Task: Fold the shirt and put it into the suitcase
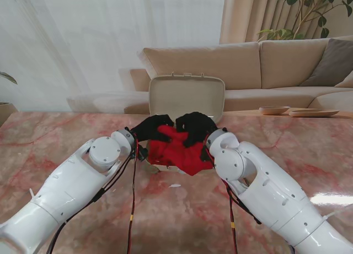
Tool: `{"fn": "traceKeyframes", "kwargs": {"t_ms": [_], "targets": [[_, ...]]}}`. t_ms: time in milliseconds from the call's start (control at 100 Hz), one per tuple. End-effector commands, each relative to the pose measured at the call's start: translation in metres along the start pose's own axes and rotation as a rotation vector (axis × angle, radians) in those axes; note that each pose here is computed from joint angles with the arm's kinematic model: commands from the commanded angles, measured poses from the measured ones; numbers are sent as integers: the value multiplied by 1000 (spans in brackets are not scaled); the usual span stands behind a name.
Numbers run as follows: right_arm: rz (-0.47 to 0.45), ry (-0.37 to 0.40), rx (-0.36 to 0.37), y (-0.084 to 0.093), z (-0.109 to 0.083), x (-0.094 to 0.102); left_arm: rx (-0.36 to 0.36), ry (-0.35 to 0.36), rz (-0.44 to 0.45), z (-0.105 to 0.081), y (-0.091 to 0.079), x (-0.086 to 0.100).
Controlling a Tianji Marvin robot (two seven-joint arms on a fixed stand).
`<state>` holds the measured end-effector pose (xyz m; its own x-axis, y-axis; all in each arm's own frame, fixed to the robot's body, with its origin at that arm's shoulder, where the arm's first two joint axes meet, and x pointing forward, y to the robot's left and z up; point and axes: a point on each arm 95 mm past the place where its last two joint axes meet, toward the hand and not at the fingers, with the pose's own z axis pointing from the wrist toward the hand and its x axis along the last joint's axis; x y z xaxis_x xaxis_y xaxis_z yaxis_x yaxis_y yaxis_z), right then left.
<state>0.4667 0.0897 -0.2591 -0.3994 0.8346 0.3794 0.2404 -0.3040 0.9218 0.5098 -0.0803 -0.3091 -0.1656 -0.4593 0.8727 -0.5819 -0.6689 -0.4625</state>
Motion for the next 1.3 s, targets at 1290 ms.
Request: {"fn": "traceKeyframes", "kwargs": {"t_ms": [1290], "targets": [[10,-83,119,-19,41,-41,-66,-111,42,22,-8,-14]]}}
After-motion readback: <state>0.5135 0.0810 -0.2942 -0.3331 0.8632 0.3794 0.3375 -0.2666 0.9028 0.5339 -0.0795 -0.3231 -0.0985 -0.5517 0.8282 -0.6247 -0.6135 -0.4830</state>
